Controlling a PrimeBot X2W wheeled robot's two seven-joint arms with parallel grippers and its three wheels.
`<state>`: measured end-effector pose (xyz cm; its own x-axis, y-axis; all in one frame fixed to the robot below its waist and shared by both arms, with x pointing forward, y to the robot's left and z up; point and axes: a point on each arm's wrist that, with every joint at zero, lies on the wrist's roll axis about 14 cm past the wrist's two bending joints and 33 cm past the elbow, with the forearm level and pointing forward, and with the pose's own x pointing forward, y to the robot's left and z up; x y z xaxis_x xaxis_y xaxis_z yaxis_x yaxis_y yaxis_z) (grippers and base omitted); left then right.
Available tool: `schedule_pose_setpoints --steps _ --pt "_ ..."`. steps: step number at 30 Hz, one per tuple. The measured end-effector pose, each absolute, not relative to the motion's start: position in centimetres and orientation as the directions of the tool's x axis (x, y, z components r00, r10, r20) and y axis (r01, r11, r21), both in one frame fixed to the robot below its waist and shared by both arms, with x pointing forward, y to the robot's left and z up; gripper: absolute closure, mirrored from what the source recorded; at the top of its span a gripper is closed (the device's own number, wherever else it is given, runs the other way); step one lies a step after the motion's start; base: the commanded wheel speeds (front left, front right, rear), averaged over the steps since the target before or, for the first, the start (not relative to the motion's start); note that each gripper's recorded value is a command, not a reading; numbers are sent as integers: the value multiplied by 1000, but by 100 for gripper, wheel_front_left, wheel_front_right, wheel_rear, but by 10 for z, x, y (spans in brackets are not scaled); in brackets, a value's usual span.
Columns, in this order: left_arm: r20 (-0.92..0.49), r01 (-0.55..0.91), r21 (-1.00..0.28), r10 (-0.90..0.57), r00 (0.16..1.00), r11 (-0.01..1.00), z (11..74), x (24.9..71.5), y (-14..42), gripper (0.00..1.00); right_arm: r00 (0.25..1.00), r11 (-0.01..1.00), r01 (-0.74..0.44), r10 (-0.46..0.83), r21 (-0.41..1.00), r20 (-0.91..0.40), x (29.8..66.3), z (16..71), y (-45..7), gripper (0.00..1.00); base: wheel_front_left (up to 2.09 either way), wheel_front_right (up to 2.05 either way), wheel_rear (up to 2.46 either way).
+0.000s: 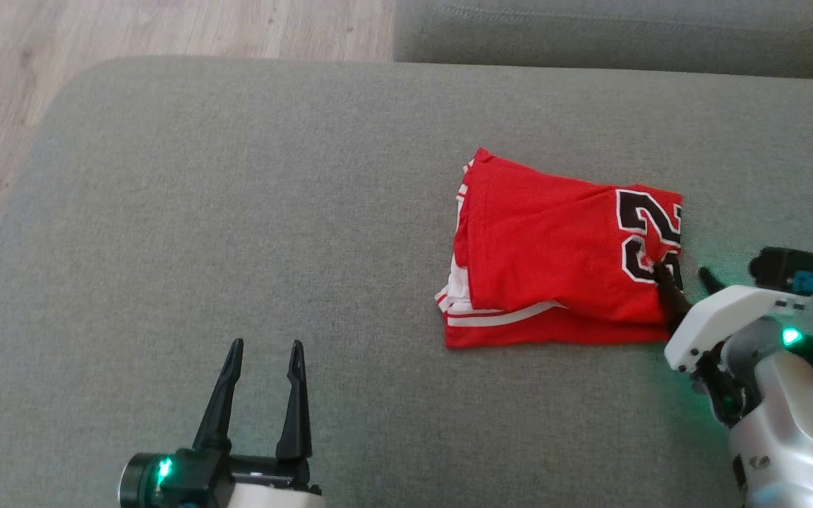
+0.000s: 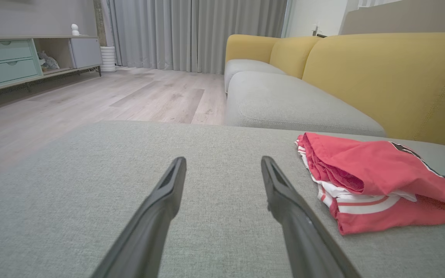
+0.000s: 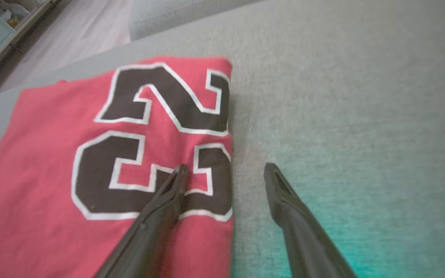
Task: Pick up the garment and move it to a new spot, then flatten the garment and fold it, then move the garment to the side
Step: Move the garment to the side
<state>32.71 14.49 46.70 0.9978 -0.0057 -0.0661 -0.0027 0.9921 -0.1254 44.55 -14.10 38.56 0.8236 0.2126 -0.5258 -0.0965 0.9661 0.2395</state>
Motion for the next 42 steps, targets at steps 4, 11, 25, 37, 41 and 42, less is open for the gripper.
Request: schedule_pose_setpoints --steps 4,11,25,37,41,42 --pt "-79 -24 -122 14 997 992 463 330 149 0 769 956 -118 258 268 -584 440 367 -125 88 0 0 0" --pt "-89 -8 -139 -4 996 990 460 336 143 0 780 956 -134 264 261 -567 445 371 -132 100 0 0 0" --pt "-88 170 -183 -189 978 968 451 382 89 0 897 985 29 -101 -171 -430 480 468 -329 100 0 0 0" --pt "-126 234 -201 -262 957 951 426 409 68 0 861 917 188 -326 -352 -391 473 505 -424 51 0 0 0" --pt "-127 240 -206 -269 955 949 426 409 67 0 861 903 215 -356 -373 -364 472 512 -430 0 0 0 0" --pt "-122 245 -207 -273 954 947 427 408 67 0 862 898 222 -363 -380 -354 472 515 -431 0 0 0 0"
